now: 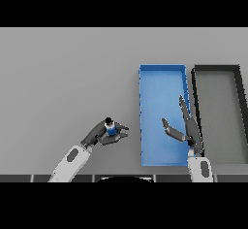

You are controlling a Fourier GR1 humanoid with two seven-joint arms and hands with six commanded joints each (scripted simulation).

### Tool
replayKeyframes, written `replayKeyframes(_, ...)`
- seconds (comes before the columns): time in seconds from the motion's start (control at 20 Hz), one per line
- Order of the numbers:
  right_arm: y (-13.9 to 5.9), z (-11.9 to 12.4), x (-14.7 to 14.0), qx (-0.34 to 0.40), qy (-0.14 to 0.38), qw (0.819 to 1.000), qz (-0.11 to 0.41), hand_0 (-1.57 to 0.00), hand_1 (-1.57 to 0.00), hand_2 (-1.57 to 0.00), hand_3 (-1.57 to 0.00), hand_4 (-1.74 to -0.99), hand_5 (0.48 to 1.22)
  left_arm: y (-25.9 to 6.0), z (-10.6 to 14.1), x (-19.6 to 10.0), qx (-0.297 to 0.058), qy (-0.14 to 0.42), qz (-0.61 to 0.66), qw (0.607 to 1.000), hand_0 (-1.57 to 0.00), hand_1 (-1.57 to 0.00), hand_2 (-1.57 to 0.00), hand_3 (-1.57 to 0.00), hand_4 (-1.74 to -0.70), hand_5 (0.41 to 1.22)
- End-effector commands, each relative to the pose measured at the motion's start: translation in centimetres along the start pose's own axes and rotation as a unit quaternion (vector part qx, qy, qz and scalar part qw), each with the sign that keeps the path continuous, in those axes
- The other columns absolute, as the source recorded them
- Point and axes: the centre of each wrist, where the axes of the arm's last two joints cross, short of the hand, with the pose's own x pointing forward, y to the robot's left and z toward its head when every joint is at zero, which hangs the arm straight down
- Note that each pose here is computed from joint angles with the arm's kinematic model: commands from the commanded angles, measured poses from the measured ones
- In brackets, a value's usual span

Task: Pick up the blue pipe and place it into the blue bin.

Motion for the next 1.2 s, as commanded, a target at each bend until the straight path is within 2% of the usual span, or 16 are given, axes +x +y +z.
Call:
replayKeyframes(0.0,-0.1,0.0,0.0,-0.003,-0.001,1.000,0.001,0.00,0.00,0.00,0.00,-1.220,0.635,0.0,-0.5,0.2,0.004,-0.004,-0.004,1.000,-1.41,-1.43,-1.45,-1.45,-1.49,1.169)
replayKeyframes(0.1,-0.6,-0.1,0.0,-0.008,0.006,1.000,0.001,0.00,0.00,0.00,0.00,-1.219,0.628,-0.2,-0.8,1.1,0.006,-0.025,-0.006,1.000,-1.47,-1.48,-1.50,-1.49,-1.48,1.188)
replayKeyframes(0.25,-0.1,-0.5,0.3,-0.006,0.004,1.000,0.001,0.00,0.00,0.00,0.00,-1.226,0.636,0.1,-1.5,3.1,0.005,-0.071,-0.003,0.997,-1.52,-1.53,-1.53,-1.53,-1.47,1.204)
replayKeyframes(0.5,-0.1,-0.6,0.0,-0.004,0.009,1.000,0.019,0.00,0.00,0.00,0.00,-1.184,0.643,-0.3,-2.5,6.6,-0.023,-0.113,-0.006,0.993,-1.55,-1.56,-1.56,-1.56,-1.47,1.215)
replayKeyframes(0.65,-0.4,-0.1,0.0,-0.006,-0.006,1.000,0.026,0.00,0.00,0.00,0.00,-1.161,0.644,-0.6,-2.9,7.8,-0.037,-0.114,-0.010,0.993,-1.56,-1.56,-1.56,-1.56,-1.47,1.218)
replayKeyframes(0.8,-0.6,-0.5,-0.3,-0.011,0.003,1.000,0.026,0.00,0.00,0.00,0.00,-1.151,0.643,-0.5,-2.7,8.4,-0.043,-0.108,-0.017,0.993,-1.57,-1.57,-1.57,-1.57,-1.47,1.220)
replayKeyframes(1.0,-0.6,0.5,0.4,-0.025,-0.015,0.999,0.046,0.00,0.00,0.00,0.00,-1.138,0.643,-1.0,-3.1,8.0,-0.046,-0.094,-0.016,0.994,-1.57,-1.57,-1.57,-1.57,-1.47,1.220)
replayKeyframes(1.15,-0.4,1.5,1.4,-0.037,-0.016,0.997,0.060,0.00,0.00,0.00,0.00,-1.191,0.642,-0.7,-3.2,7.8,-0.045,-0.092,-0.019,0.995,-1.57,-1.57,-1.57,-1.57,-1.47,1.220)
